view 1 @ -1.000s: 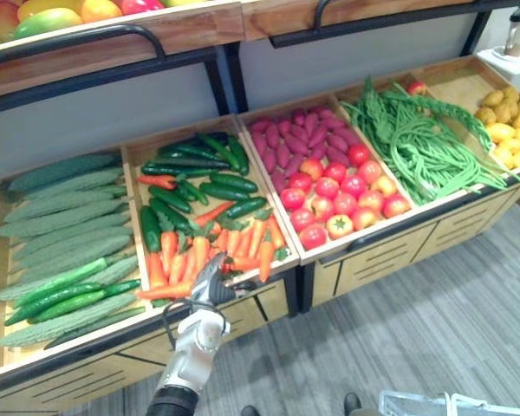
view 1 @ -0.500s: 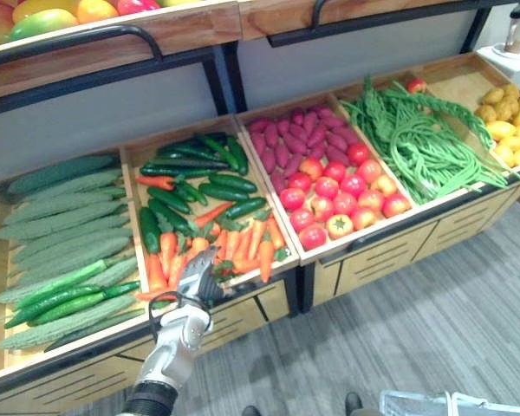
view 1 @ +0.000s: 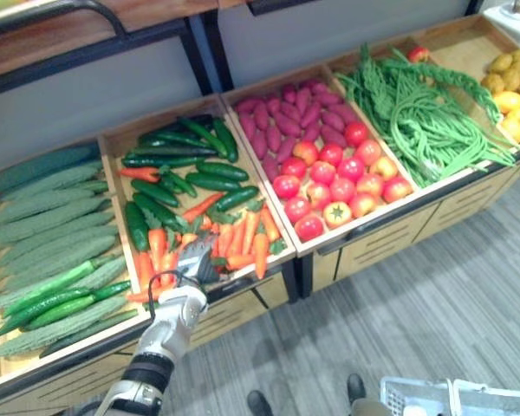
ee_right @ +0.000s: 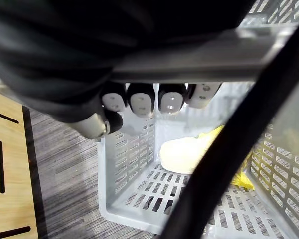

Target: Pick vegetable in the basket

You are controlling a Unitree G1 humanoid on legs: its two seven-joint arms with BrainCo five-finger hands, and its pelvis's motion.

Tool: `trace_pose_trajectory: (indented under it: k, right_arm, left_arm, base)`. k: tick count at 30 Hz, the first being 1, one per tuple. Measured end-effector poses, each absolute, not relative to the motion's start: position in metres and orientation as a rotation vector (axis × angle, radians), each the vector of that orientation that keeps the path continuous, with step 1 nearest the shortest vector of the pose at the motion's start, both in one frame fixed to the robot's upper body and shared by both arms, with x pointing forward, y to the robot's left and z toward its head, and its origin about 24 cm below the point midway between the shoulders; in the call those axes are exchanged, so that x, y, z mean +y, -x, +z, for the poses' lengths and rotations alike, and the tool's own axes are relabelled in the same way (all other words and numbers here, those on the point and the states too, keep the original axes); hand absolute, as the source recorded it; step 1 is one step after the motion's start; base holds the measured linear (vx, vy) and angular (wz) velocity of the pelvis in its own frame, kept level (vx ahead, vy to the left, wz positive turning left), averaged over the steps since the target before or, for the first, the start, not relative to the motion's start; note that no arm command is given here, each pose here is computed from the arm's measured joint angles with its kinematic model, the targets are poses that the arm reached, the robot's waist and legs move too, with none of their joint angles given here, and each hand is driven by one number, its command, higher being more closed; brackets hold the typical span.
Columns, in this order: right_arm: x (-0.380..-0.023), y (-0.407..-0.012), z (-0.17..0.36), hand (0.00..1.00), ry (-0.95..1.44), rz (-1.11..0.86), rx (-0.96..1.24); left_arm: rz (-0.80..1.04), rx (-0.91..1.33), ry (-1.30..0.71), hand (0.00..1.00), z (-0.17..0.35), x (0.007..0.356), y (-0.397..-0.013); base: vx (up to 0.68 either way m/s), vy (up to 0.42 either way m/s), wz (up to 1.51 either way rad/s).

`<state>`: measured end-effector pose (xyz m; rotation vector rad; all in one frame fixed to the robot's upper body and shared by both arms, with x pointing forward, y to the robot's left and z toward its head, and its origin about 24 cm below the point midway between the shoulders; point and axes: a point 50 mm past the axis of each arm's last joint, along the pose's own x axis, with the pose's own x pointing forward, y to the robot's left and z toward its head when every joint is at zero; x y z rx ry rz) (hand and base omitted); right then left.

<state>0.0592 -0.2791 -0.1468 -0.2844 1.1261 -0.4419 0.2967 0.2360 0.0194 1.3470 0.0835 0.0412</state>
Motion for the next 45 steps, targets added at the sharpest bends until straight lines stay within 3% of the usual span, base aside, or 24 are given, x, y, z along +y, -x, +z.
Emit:
trace_pose_trajectory:
  k: [4,23,45]
  right_arm:
    - [-0.282,-0.071,-0.144,1.00,0.293,-0.441,1.093]
    - [-0.284,-0.072,-0.143,1.00,0.279,-0.452,1.076]
    - [-0.287,-0.054,-0.145,1.00,0.265,-0.488,1.128]
  left_arm:
    - [0.041,0.133,-1.432,1.00,0.021,0.254,-0.305]
    - [0.016,0.194,-1.467,1.00,0.016,0.260,-0.310]
    - [0.125,-0.245,-1.434,1.00,0.103,0.231,-0.324]
  base:
    - [0.09,-0.015,-0.20]
    - [0.02,-0.015,-0.02]
    - [0.02,0.000,0.08]
